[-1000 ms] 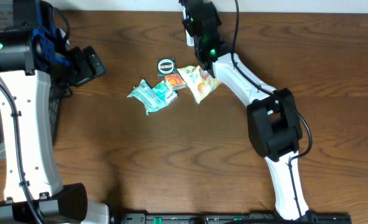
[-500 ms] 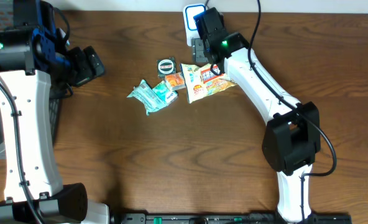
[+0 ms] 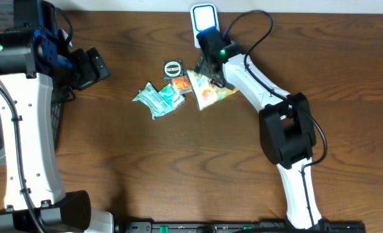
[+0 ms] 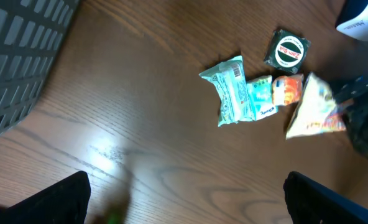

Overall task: Scan the item barcode
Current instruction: 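Raise the yellow bag up to the white scanner face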

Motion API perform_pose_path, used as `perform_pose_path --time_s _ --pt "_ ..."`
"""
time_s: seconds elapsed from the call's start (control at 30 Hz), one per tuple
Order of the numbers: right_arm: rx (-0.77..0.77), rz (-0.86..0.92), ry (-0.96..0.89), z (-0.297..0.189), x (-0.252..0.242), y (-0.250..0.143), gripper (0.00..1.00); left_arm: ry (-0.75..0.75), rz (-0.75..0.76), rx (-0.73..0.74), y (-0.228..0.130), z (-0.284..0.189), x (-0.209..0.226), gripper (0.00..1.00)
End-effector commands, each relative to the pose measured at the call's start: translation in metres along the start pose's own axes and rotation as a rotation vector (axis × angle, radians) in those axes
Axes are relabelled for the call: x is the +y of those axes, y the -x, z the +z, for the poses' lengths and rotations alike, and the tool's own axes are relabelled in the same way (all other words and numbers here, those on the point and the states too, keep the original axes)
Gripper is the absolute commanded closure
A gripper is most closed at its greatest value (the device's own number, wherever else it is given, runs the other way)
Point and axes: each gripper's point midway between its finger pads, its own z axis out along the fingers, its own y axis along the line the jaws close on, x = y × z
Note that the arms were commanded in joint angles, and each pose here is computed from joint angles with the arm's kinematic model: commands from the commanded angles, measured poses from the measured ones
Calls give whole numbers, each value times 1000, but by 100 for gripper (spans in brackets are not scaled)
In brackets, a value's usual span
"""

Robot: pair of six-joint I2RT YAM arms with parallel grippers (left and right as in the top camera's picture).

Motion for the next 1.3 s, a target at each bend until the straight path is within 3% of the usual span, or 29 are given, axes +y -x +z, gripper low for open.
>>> perform_pose_path --time_s 0.0,0.13,0.23,0.4,0.57,0.67,0.7,0.73,0.77,0.93,1.0,1.27 --pt "52 32 -98 -1 -24 -13 5 1 1 -15 1 -5 1 2" --pt "71 -6 -201 -12 -49 -18 7 1 1 -15 1 -5 1 2" --pt "92 -80 -239 -16 -59 -21 17 1 1 -15 1 -5 1 2" --pt "143 -151 -291 -18 -70 -37 1 1 1 -15 1 -5 1 2" --pt "184 -168 -334 -5 -88 -56 2 1 1 -15 1 -5 1 2" --pt "195 -172 -343 9 -98 -67 30 1 1 -15 1 -5 1 3" --pt "198 -174 -346 11 -100 -69 43 1 1 -15 1 -5 1 2" --pt "202 -192 -344 11 -100 -69 69 1 1 -15 1 -5 1 2" --pt "196 -205 -338 10 -98 -66 80 1 1 -15 1 -5 1 2" --pt "104 -344 -266 -10 -71 -27 99 1 1 -15 1 -5 1 2" --pt "36 -417 -229 -24 -52 -3 99 1 1 -15 1 -5 1 2" --pt "-497 -736 -128 -83 40 117 99 1 1 -15 1 -5 1 2"
